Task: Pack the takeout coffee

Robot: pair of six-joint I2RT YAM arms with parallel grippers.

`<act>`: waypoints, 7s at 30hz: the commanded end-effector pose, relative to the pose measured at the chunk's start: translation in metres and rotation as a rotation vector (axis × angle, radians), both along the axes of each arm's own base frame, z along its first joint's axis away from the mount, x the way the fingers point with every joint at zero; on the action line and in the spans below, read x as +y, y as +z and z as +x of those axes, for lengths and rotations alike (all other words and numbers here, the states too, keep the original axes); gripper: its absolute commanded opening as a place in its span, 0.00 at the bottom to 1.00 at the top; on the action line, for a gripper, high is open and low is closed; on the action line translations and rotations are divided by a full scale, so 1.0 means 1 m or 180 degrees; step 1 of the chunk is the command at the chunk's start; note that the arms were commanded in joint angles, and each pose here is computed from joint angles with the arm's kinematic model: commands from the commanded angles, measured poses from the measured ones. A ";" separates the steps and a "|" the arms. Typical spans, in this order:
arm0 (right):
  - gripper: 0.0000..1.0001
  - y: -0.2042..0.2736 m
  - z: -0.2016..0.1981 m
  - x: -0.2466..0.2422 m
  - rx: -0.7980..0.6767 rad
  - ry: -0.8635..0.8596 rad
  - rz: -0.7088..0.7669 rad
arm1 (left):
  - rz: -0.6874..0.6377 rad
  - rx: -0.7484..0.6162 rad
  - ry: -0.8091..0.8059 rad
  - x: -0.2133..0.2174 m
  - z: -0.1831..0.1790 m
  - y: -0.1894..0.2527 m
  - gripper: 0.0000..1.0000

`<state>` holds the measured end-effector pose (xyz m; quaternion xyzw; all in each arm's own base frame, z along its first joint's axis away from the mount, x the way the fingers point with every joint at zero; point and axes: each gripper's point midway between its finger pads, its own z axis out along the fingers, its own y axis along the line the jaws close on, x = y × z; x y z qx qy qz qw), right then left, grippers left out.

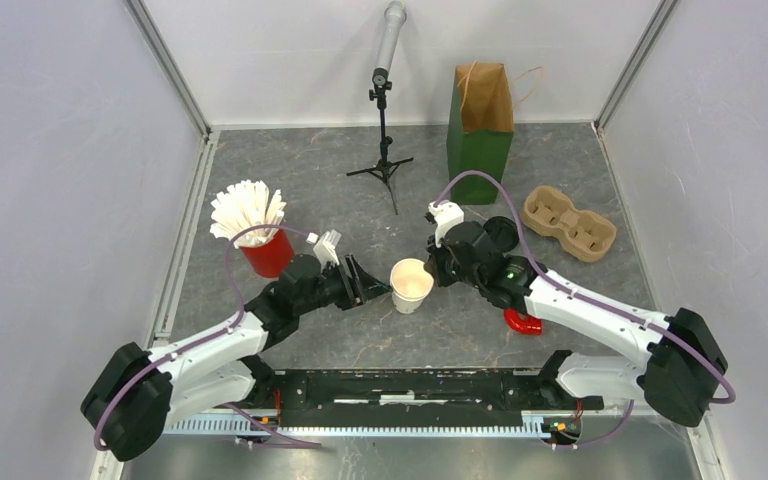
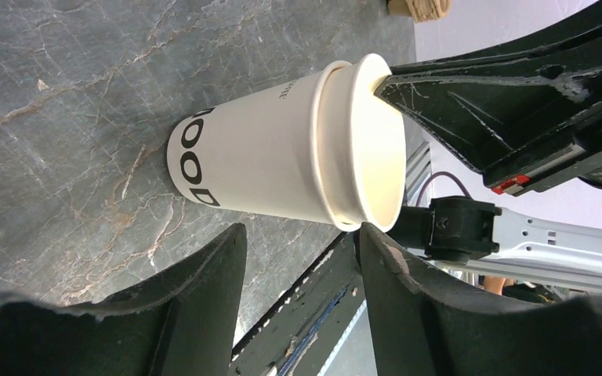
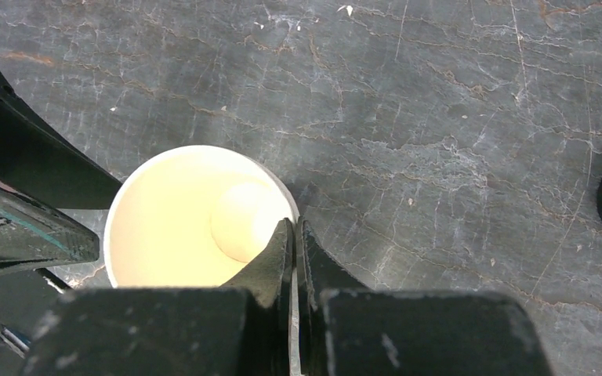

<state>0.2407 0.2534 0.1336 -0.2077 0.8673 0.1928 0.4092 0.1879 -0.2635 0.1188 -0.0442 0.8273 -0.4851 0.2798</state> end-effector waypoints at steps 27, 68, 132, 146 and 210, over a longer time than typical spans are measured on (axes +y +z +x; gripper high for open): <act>0.00 0.023 0.002 0.015 -0.0061 -0.0131 0.0539 | -0.0266 -0.0006 0.0215 0.002 0.004 0.010 0.57; 0.00 0.059 -0.005 0.041 -0.0015 0.0001 0.1227 | -0.0022 0.0205 0.0275 0.003 0.006 -0.013 0.55; 0.57 0.077 -0.020 -0.072 -0.0968 -0.0662 0.1158 | 0.2270 -0.0715 -0.1522 -0.073 0.001 0.024 0.42; 0.57 0.061 -0.022 -0.064 -0.0846 -0.0595 0.1194 | 0.2171 -0.0807 -0.1465 -0.080 0.006 0.033 0.37; 0.52 0.012 -0.033 -0.006 0.0135 -0.0460 0.1916 | 0.1524 -0.1016 -0.1124 -0.085 0.002 0.079 0.02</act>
